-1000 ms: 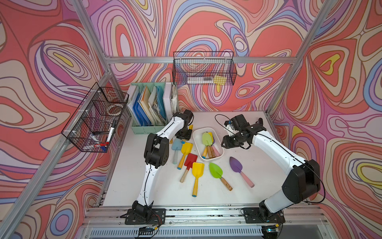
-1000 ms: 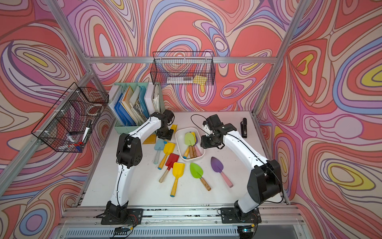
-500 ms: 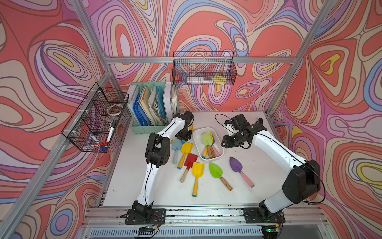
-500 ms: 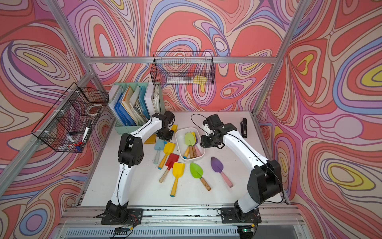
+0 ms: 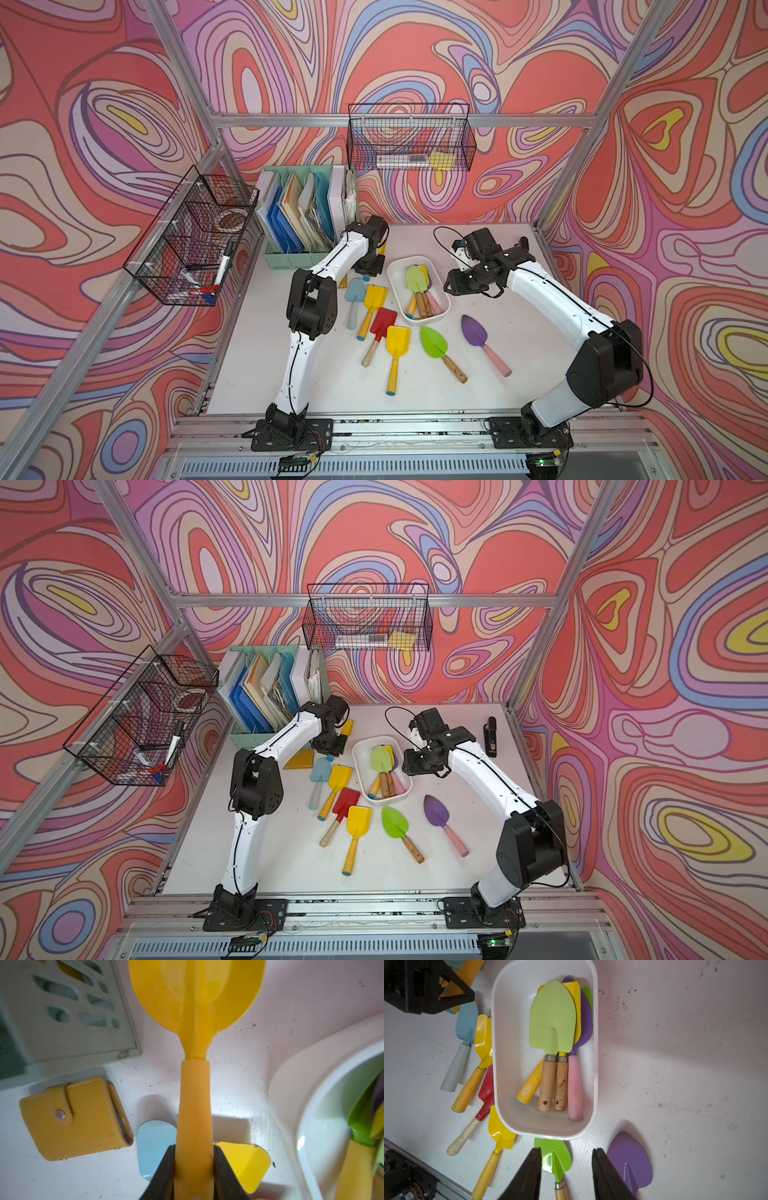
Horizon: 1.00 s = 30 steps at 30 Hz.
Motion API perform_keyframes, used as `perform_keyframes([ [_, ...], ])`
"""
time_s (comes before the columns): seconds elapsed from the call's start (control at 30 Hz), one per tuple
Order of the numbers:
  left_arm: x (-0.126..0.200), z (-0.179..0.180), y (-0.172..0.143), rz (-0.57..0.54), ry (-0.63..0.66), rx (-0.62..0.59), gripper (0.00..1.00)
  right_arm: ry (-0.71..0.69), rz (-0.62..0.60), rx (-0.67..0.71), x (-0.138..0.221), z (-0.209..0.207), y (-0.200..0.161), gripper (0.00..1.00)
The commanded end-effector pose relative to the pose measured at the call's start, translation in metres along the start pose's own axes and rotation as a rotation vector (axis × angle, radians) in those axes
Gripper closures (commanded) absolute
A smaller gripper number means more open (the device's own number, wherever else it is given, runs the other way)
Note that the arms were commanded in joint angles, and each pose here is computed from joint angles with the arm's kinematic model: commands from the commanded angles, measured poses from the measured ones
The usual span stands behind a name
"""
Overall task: Put the shovel into the storage box
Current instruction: Pick up the shovel from the center of the board, then place the shovel in the storage box.
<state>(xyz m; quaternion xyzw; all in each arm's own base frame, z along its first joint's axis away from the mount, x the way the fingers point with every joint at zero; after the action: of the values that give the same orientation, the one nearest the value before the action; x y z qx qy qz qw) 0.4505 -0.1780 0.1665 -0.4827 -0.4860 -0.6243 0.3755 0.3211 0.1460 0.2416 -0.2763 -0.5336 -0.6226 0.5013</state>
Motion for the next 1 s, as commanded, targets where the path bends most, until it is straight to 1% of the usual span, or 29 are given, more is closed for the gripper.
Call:
perform_keyframes([
  [0.0,0.042,0.003,0.009,-0.113,-0.008,0.036,1.0,0.024,-0.064,-0.062,-0.001,0.006,0.018,0.59],
  [0.13,0.063,-0.004,0.006,-0.142,-0.071,0.035,1.0,0.084,-0.11,-0.117,-0.001,0.014,0.031,0.59],
  [0.23,0.076,-0.012,-0.001,-0.153,-0.126,0.039,1.0,0.103,-0.136,-0.149,-0.001,0.017,0.041,0.59],
  [0.37,0.089,-0.028,-0.012,-0.166,-0.2,0.036,1.0,0.134,-0.151,-0.17,-0.004,0.023,0.054,0.6],
  [0.47,0.095,-0.047,-0.019,-0.153,-0.239,0.008,1.0,0.156,-0.168,-0.177,-0.006,0.029,0.065,0.6],
  [0.57,0.095,-0.066,-0.025,-0.132,-0.27,-0.022,1.0,0.163,-0.184,-0.179,-0.006,0.036,0.075,0.6],
  [0.6,0.094,-0.071,-0.026,-0.126,-0.28,-0.026,1.0,0.156,-0.172,-0.188,-0.015,0.036,0.078,0.6],
  [0.7,0.093,-0.084,-0.029,-0.118,-0.295,-0.041,1.0,0.147,-0.19,-0.213,-0.022,0.04,0.089,0.61],
  [0.97,0.089,-0.095,-0.032,-0.097,-0.291,-0.052,1.0,0.111,-0.206,-0.261,-0.042,0.041,0.108,0.61],
])
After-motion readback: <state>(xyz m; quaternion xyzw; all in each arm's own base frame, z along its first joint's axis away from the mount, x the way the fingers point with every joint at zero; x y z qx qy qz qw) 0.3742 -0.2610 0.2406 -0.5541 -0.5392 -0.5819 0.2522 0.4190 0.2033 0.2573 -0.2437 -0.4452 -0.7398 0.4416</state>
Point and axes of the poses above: each gripper's point midway between its finger pads, its own x axis back along the fingers, its own z axis along the line the jaws close on, y = z × x, the point moved 8 cm from there along x, back along the fingers, and after that the axes turned 4 degrees about -x, right-handed, at the moved point
